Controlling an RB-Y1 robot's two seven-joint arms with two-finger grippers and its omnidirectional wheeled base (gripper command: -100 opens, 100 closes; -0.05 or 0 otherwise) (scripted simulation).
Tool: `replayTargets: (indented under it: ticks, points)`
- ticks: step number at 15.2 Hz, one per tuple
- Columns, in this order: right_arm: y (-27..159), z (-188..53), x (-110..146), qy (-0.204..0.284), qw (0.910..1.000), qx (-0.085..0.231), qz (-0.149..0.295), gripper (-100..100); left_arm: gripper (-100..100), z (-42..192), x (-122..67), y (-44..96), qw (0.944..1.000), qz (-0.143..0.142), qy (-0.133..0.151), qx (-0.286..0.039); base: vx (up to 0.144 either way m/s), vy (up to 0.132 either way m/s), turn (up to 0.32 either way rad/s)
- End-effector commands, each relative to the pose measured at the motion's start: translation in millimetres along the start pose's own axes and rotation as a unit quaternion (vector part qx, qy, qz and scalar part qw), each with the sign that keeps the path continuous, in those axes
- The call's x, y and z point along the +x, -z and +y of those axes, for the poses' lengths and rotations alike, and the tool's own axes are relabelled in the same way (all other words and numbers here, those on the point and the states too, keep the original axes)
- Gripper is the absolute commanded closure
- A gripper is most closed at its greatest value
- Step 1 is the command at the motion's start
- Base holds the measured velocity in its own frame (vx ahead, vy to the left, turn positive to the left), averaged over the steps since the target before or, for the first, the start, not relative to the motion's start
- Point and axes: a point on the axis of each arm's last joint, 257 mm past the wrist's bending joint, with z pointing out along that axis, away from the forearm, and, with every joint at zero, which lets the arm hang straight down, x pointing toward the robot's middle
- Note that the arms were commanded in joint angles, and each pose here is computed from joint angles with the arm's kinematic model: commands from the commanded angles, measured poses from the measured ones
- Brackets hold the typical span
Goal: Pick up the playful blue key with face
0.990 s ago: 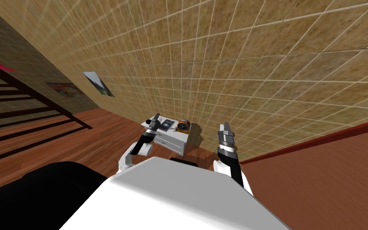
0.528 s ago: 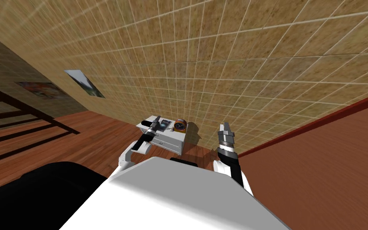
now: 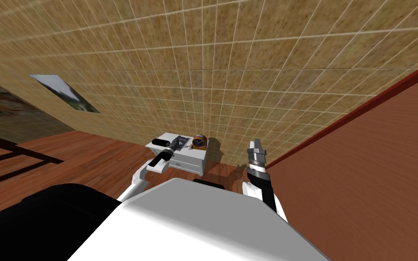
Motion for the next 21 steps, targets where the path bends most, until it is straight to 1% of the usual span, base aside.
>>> replayTargets:
  ticks: [1,2,3,4,5,6,7,8,9,11,12,13,14,15,16,17,18,19,20,21]
  points:
    - [0.0,0.0,0.0,0.000,1.0000,0.000,0.000,0,-100,27.6,-10.0,-3.3,0.9992,-0.003,0.000,-0.040,-0.013,-0.055,-0.188]
    - [0.0,0.0,0.0,0.000,1.0000,0.000,0.000,0,-100,33.2,-10.6,-2.7,0.9988,-0.003,0.000,-0.048,-0.003,-0.035,-0.062]
    - [0.0,0.0,-0.1,0.000,1.0000,0.000,0.000,0,-100,45.2,-20.9,-5.2,0.9976,-0.004,0.001,-0.069,-0.005,-0.038,-0.325]
    - [0.1,0.0,-0.1,0.000,1.0000,0.000,0.000,0,-100,61.1,-24.3,-2.4,0.9961,-0.007,0.002,-0.088,-0.007,-0.045,-0.036]
    - [0.0,0.0,-0.1,0.000,1.0000,0.000,0.000,0,-100,63.0,-24.2,-2.1,0.9957,-0.007,0.002,-0.092,-0.003,-0.033,-0.031]
    - [0.1,0.0,-0.1,0.000,1.0000,0.000,0.000,0,-100,81.6,-37.7,-1.9,0.9928,-0.011,0.004,-0.120,-0.002,-0.039,-0.156]
    - [0.0,0.0,0.0,0.000,1.0000,0.000,0.000,0,-100,89.8,-39.1,0.2,0.9913,-0.012,0.004,-0.131,-0.002,-0.039,-0.217]
    - [0.0,0.0,0.0,0.000,1.0000,0.000,0.000,0,-100,92.1,-38.9,0.9,0.9907,-0.012,0.004,-0.136,0.001,-0.027,-0.108]
    - [0.0,0.0,-0.1,0.000,1.0000,0.000,0.000,0,-100,113.7,-54.9,3.8,0.9859,-0.019,0.007,-0.166,0.005,-0.039,-0.165]
    - [0.0,0.0,0.0,0.000,1.0000,0.000,0.000,0,-100,120.2,-54.5,6.1,0.9837,-0.018,0.008,-0.179,0.003,-0.035,-0.132]
    - [0.1,0.0,-0.1,0.000,1.0000,0.000,0.000,0,-100,135.9,-69.1,8.9,0.9786,-0.024,0.012,-0.204,0.002,-0.037,-0.177]
    - [0.0,0.0,0.0,0.000,1.0000,0.000,0.000,0,-100,145.4,-70.1,13.0,0.9752,-0.025,0.013,-0.219,0.003,-0.037,-0.186]
    - [0.0,0.0,0.0,0.000,1.0000,0.000,0.000,0,-100,147.0,-70.6,13.7,0.9747,-0.025,0.013,-0.222,0.003,-0.028,-0.078]
    - [0.1,0.0,-0.1,0.000,1.0000,0.000,0.000,0,-100,158.3,-82.9,16.4,0.9689,-0.029,0.017,-0.245,0.005,-0.042,-0.196]
    - [0.0,0.0,0.0,0.000,1.0000,0.000,0.000,0,-100,170.9,-86.4,22.7,0.9644,-0.032,0.019,-0.262,0.009,-0.042,-0.200]
    - [0.0,0.0,0.0,0.000,1.0000,0.000,0.000,0,-100,172.1,-86.9,23.3,0.9640,-0.033,0.019,-0.263,0.007,-0.024,-0.063]
    - [0.1,0.0,-0.1,0.000,1.0000,0.000,0.000,0,-100,185.4,-101.6,28.7,0.9566,-0.040,0.026,-0.287,0.007,-0.035,-0.187]
    - [0.0,0.0,0.0,0.000,1.0000,0.000,0.000,0,-100,195.4,-103.2,34.9,0.9515,-0.042,0.027,-0.303,0.009,-0.034,-0.214]
    - [0.0,0.0,0.0,0.000,1.0000,0.000,0.000,0,-100,199.7,-115.6,36.5,0.9468,-0.046,0.030,-0.317,0.015,-0.036,-0.245]
    - [0.0,0.0,0.0,0.000,1.0000,0.000,0.000,0,-100,211.4,-117.2,44.5,0.9402,-0.049,0.036,-0.335,0.017,-0.031,-0.190]
